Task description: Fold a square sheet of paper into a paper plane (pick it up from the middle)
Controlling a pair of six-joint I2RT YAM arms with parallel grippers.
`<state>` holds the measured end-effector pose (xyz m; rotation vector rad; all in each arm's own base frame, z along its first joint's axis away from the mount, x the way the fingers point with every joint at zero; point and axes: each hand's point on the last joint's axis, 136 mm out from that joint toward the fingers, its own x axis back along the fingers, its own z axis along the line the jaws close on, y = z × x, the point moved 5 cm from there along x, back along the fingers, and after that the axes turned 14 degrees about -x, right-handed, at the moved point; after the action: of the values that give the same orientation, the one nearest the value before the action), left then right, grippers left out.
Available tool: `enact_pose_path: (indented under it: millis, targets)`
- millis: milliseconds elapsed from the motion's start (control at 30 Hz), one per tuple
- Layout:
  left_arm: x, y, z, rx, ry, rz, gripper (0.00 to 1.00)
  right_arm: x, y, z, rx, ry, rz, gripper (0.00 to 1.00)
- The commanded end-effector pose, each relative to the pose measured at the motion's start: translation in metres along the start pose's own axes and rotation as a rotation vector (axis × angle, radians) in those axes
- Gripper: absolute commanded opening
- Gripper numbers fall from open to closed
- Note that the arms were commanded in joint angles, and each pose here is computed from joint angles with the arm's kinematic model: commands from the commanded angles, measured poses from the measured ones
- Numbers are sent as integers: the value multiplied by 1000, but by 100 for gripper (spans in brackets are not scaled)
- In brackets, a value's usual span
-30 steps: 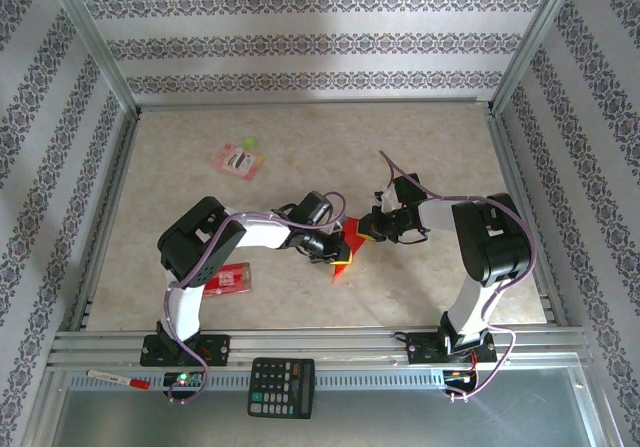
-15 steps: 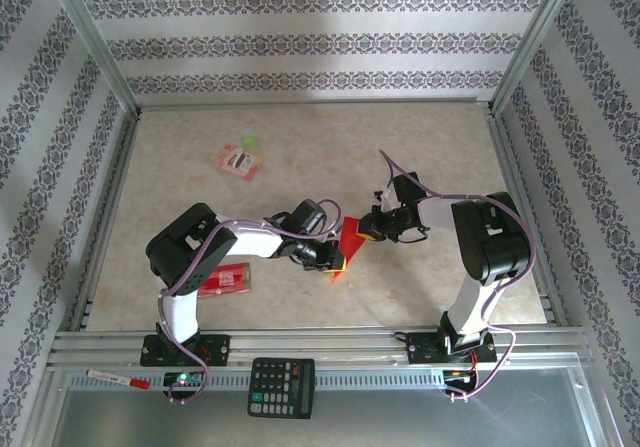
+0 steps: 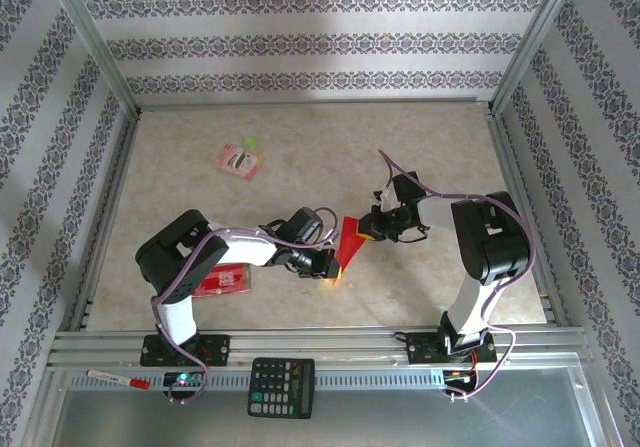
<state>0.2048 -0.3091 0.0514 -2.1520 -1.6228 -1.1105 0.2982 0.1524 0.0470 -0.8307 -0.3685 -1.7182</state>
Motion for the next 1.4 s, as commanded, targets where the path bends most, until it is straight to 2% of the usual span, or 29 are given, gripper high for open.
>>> enact_pose_path:
  millis: [0, 200, 533, 600, 700, 900, 1100, 1267, 1367]
  targets:
    - [-2, -66, 15, 130, 68, 237, 0, -8, 5, -47, -68, -216, -59, 5]
    - [-4, -76, 10, 121, 62, 269, 0, -8, 4, -47, -68, -219, -58, 5]
    - [17, -68, -15, 68, 31, 258, 0, -10, 5, -42, -50, -210, -41, 6]
    - [24, -58, -24, 43, 11, 222, 0, -12, 4, -36, -21, -202, -24, 6]
    - [43, -37, -33, 20, 4, 113, 7, -21, 1, -22, 52, -210, 31, 7]
    - [85, -6, -1, 127, 92, -119, 20, -32, -1, 30, 275, -226, 68, 13]
    - [112, 20, 25, 144, 153, -251, 32, -5, -27, 83, 479, -306, -52, 24]
    - [137, 38, 51, 185, 171, -375, 36, 12, -64, 75, 499, -496, -230, 37]
    - [145, 45, 59, 199, 162, -430, 40, 13, -78, 74, 487, -555, -306, 45]
